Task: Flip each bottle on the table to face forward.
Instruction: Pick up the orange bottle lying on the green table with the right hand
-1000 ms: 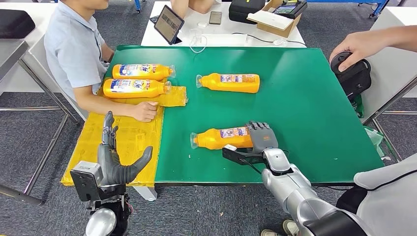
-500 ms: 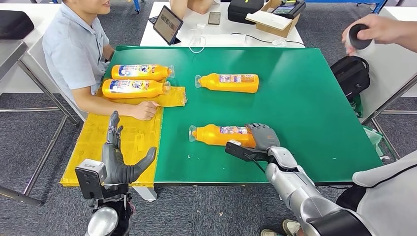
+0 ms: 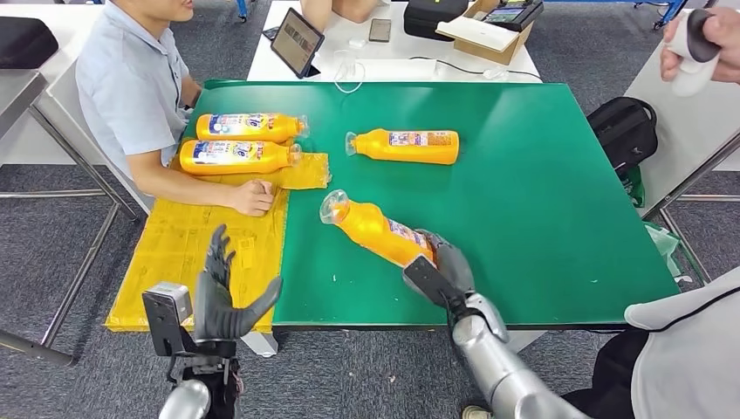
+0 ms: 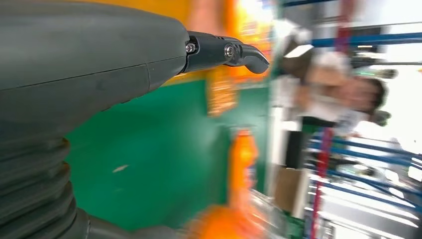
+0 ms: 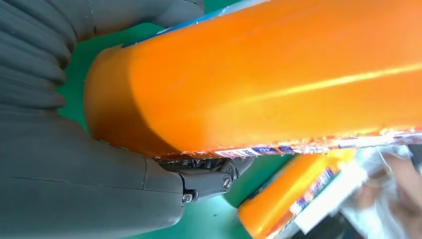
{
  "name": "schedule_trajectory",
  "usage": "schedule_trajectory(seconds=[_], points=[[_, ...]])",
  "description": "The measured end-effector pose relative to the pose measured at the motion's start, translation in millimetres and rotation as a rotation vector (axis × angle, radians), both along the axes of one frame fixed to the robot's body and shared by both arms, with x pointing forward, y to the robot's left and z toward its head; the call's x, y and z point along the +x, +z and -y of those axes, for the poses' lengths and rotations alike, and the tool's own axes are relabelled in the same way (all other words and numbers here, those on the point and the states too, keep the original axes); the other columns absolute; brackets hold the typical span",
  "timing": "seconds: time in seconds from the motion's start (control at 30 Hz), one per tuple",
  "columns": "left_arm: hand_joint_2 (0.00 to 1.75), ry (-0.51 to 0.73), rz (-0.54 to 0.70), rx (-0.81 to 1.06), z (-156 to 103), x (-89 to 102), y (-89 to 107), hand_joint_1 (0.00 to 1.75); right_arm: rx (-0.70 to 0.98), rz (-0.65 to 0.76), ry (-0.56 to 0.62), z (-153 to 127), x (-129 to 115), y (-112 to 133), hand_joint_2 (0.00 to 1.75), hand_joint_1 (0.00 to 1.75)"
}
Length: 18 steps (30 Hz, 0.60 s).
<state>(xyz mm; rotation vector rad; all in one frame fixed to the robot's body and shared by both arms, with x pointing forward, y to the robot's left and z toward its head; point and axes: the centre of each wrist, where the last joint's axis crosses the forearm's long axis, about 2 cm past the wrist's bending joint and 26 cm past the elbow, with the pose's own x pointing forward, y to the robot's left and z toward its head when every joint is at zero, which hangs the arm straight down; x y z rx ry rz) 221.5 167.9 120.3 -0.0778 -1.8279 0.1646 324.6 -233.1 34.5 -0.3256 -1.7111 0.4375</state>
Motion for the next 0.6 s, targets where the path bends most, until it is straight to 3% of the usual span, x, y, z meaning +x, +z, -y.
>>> schedule_trajectory(seconds=[0.13, 0.27, 0.43, 0.6], points=[[1.75, -0.023, -0.100, -0.037, 10, -16.4, -18.5, 0.00, 0.133, 0.080, -0.099, -15, -18, 6, 1.75, 1.75], [1.75, -0.081, -0.121, -0.032, 19, -25.8, -24.9, 0.00, 0.180, 0.140, -0.107, -27, -29, 15, 1.75, 1.75], [1.75, -0.224, -0.085, -0.042, 28, -35.6, -24.6, 0.00, 0.195, 0.192, -0.031, -55, -38, 24, 1.75, 1.75], [1.75, -0.251, -0.017, -0.044, 31, -36.2, -17.8, 0.00, 0.236, 0.193, 0.119, -104, -54, 29, 1.75, 1.75]])
